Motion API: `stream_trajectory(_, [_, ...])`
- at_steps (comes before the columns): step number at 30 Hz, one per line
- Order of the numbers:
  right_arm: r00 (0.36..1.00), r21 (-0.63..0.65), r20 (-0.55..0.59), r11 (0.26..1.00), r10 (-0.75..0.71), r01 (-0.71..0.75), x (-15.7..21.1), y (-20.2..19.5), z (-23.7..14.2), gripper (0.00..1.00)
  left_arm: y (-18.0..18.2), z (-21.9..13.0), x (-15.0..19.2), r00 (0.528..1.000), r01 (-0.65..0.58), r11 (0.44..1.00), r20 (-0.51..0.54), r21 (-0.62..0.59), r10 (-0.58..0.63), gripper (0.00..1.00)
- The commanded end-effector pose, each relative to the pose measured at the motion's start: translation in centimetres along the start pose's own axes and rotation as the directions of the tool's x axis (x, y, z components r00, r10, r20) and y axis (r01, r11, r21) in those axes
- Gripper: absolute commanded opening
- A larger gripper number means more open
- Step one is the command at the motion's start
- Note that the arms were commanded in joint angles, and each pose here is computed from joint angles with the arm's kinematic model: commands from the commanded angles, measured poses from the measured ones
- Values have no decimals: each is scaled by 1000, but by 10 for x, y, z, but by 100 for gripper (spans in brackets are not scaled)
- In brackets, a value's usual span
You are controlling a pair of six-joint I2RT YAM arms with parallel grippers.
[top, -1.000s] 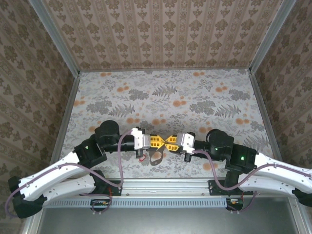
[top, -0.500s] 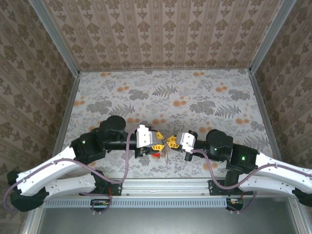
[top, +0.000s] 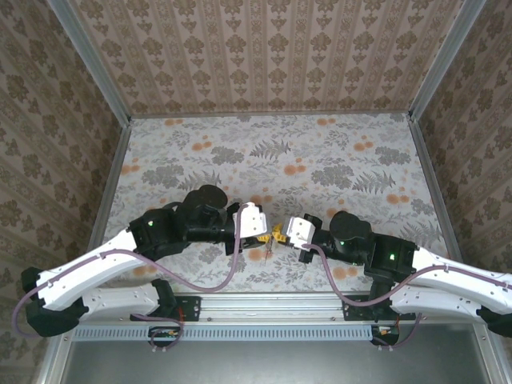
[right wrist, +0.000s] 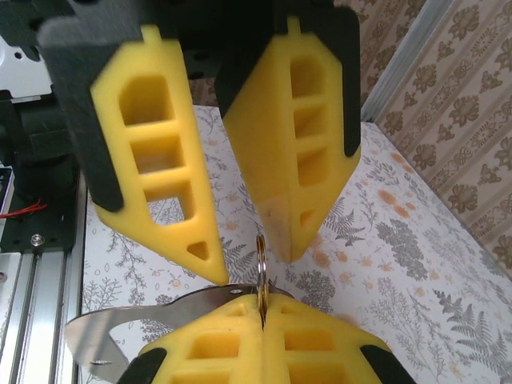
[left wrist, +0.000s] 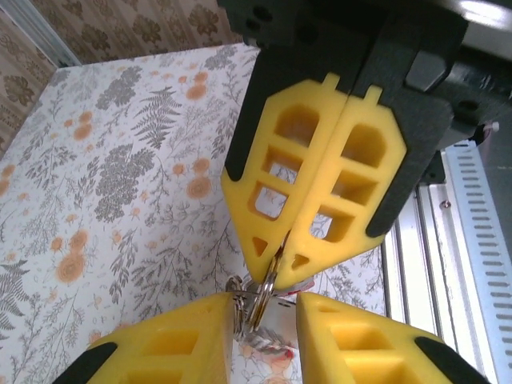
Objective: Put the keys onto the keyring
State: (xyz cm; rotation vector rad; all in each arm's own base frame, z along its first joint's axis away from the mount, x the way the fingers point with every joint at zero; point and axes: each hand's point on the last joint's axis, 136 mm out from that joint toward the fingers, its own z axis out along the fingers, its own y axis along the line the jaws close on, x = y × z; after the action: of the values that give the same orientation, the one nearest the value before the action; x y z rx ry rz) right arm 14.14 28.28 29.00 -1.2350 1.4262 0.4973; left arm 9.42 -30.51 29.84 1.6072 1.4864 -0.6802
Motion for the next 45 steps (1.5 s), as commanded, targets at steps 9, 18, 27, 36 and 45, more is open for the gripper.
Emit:
stream_trajectory(9, [998,-45,56,999,-9,12,-20,5,-4,6,-2,-5,-9,998,-44,999,40,1,44,0])
stream_trajectory(18, [994,-121,107,992,29,-16,-25,19,-9,15,-14,-20,-36,960,-52,998,276,44,37,0])
stream_trajectory(27, [982,-148,179,989,57,-30,-33,24,-11,20,-20,-48,-58,880,-107,993,470,52,70,0])
stream_trajectory(36, [968,-159,243,987,69,-30,-41,26,-19,20,-23,-41,-62,850,-103,987,527,121,24,0])
stream_trajectory(45, [964,-140,257,990,70,-35,-43,22,-26,12,-28,-42,-67,818,-102,980,575,170,-15,0])
